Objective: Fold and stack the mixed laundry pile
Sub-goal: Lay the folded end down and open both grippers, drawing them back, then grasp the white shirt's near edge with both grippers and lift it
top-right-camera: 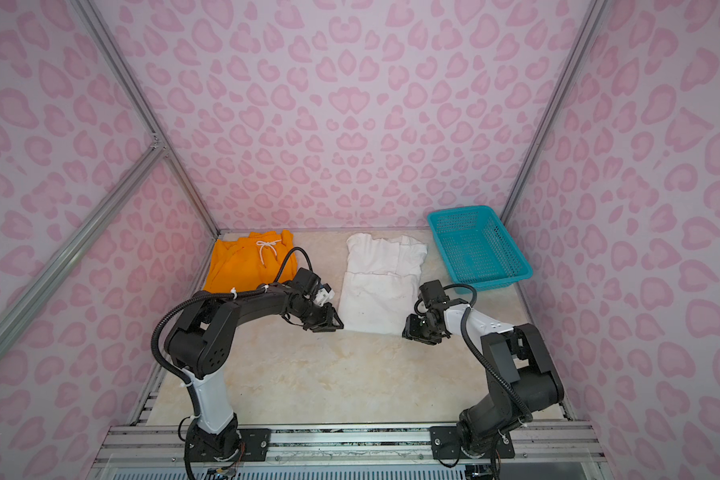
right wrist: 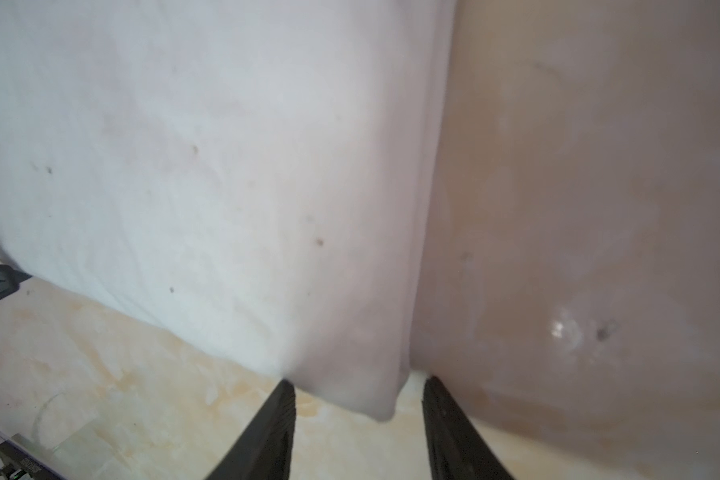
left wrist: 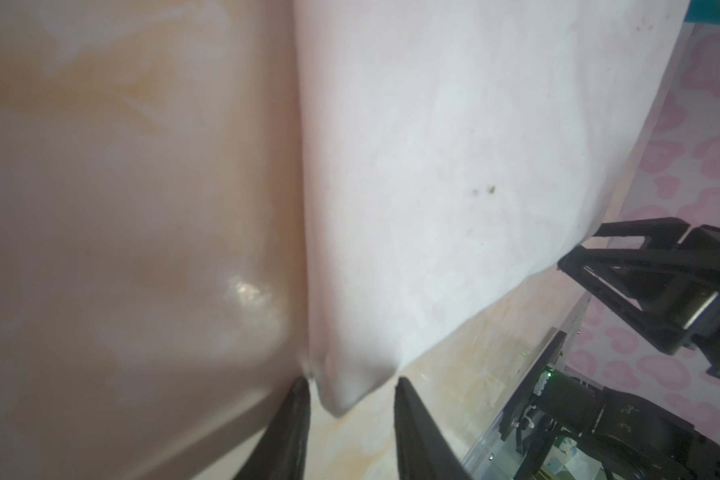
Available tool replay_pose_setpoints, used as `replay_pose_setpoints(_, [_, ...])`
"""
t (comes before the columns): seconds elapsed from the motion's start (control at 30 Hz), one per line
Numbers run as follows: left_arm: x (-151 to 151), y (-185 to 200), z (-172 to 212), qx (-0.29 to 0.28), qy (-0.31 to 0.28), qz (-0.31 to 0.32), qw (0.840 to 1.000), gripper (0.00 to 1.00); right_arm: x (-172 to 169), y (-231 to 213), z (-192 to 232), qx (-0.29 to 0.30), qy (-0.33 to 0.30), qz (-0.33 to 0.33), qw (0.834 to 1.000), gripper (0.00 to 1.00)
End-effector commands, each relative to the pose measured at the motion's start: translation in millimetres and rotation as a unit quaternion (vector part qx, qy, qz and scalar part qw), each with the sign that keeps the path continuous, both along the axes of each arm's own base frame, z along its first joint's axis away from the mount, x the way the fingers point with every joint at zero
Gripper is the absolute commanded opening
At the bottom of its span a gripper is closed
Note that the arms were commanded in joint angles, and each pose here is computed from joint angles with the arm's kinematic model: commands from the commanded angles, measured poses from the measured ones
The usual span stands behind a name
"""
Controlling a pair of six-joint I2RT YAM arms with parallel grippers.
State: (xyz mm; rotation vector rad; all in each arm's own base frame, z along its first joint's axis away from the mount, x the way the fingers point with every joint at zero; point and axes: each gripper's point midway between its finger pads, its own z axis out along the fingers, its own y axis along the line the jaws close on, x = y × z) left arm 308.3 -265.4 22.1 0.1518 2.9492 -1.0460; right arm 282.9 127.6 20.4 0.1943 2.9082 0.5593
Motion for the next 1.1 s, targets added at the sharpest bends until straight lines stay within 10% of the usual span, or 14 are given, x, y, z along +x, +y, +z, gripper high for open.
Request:
replay_pose_setpoints(0.0, [-3.0, 4.4, -14.8, 0.020, 0.008, 0.009, 1.000, 0.29, -4.9, -6.8, -15.5, -0.020, 0.016, -0.017, 1.000, 0.40])
replay_pose_setpoints(0.27, [-9.8, 7.7, -6.9, 0.019, 0.005, 0.016, 1.000, 0.08, -8.9, -8.6, -7.3, -0.030, 0.002, -0.003, 1.000, 0.00])
replay_pose_setpoints(0.73, [-144.9, 12.6, 9.3, 0.085, 0.009, 0.044, 0.995, 0.03, -109.8, -9.2, 37.5, -0.071, -0.012, 0.024, 0.997, 0.00])
replay_pose_setpoints(1.07, [-118.2, 13.0, 123.9, 0.069, -0.094, 0.071, 0.991, 0.03, -73.0, -21.0, 147.6, -0.077, -0.168, -0.016, 0.983, 0.00])
